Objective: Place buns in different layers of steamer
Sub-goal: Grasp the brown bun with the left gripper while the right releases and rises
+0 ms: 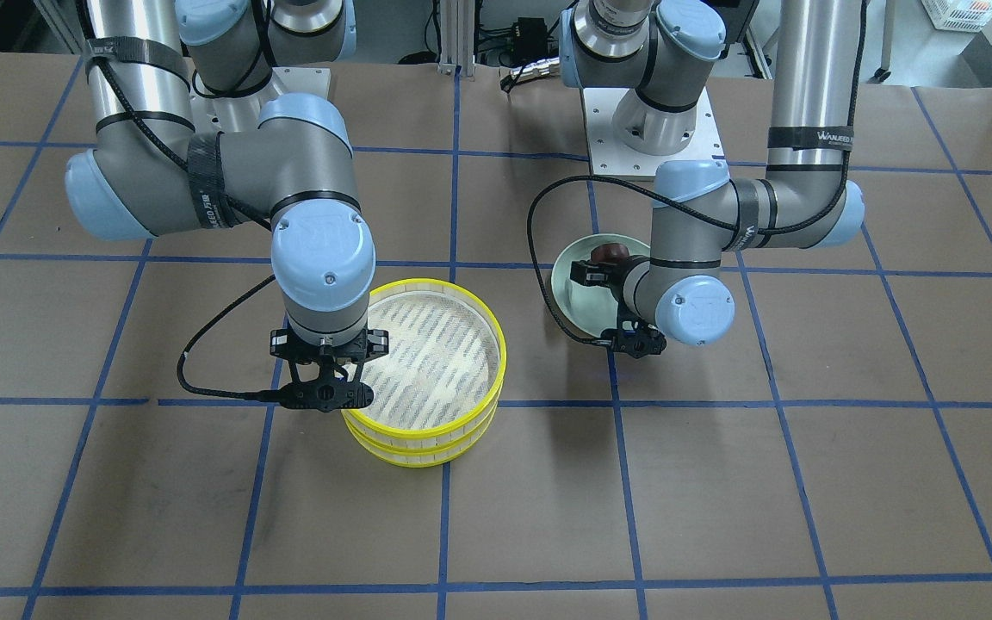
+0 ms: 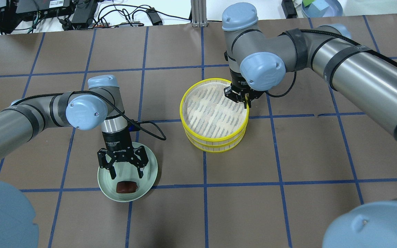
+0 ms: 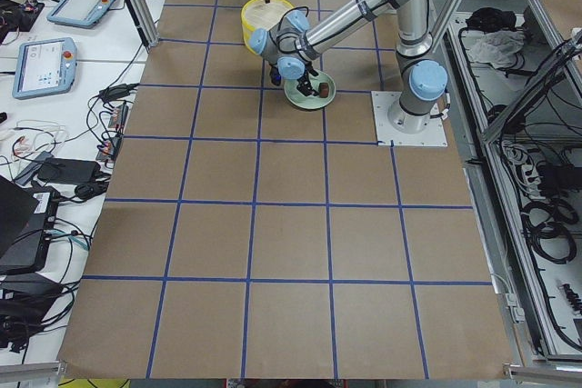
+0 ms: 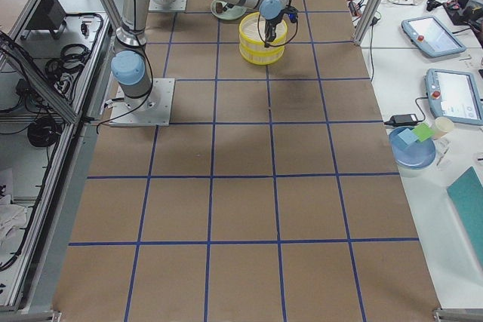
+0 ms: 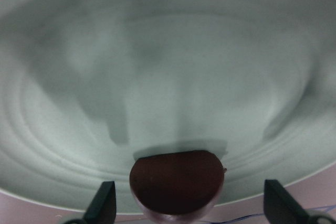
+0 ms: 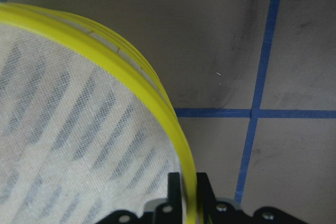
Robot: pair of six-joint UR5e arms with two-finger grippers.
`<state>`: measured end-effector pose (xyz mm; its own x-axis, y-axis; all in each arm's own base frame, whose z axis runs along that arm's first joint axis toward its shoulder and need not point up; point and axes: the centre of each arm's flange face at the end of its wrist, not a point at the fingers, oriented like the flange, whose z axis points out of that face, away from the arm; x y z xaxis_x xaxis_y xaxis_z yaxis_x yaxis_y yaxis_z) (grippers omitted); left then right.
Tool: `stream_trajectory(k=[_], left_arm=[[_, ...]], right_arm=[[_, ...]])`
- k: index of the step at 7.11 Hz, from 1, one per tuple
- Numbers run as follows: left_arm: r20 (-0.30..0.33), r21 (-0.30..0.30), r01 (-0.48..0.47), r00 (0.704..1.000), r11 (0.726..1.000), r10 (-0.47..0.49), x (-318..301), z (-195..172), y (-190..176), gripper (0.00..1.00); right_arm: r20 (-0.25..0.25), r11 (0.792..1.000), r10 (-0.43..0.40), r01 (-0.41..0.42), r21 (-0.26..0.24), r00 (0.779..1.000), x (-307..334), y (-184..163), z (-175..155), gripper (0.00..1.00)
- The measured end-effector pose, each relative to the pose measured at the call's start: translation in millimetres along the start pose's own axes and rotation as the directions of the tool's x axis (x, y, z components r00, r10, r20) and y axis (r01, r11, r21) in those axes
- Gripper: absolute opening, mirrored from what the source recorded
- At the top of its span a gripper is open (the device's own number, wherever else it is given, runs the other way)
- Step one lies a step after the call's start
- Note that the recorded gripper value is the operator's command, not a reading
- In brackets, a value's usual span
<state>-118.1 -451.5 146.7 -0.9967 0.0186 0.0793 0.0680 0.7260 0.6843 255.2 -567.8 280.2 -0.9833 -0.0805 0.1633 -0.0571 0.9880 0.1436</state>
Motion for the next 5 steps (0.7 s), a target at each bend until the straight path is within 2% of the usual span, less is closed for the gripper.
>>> stream_trajectory(k=[1,2,3,4,5], left_arm=[[0.003,-0.013,0.000,1.000,1.000,0.000,0.1,2.8,0.6,0.96],[0.003,-0.024,0.000,1.000,1.000,0.001,0.3,4.6,1.1,0.86],[0.002,-0.029,-0.001,1.000,1.000,0.001,0.4,5.6,1.1,0.67],[-0.001,-0.030,-0.005,1.000,1.000,0.005,0.8,5.6,1.1,0.32],[-0.002,-0.030,-0.013,1.000,0.999,0.013,1.2,5.4,1.2,0.08]], right_arm=[[0.002,1.000,0.001,-0.001,0.002,1.000,0.7,0.8,-2.2,0.99],[0.005,1.000,0.005,-0.005,0.014,1.000,3.3,2.9,-9.8,0.99],[0.011,0.999,0.013,-0.013,0.043,1.000,9.7,9.3,-28.7,0.99],[0.024,0.996,0.025,-0.027,0.088,0.999,19.2,21.6,-58.4,1.00],[0.048,0.990,0.036,-0.042,0.134,0.998,28.7,37.7,-92.6,1.00]])
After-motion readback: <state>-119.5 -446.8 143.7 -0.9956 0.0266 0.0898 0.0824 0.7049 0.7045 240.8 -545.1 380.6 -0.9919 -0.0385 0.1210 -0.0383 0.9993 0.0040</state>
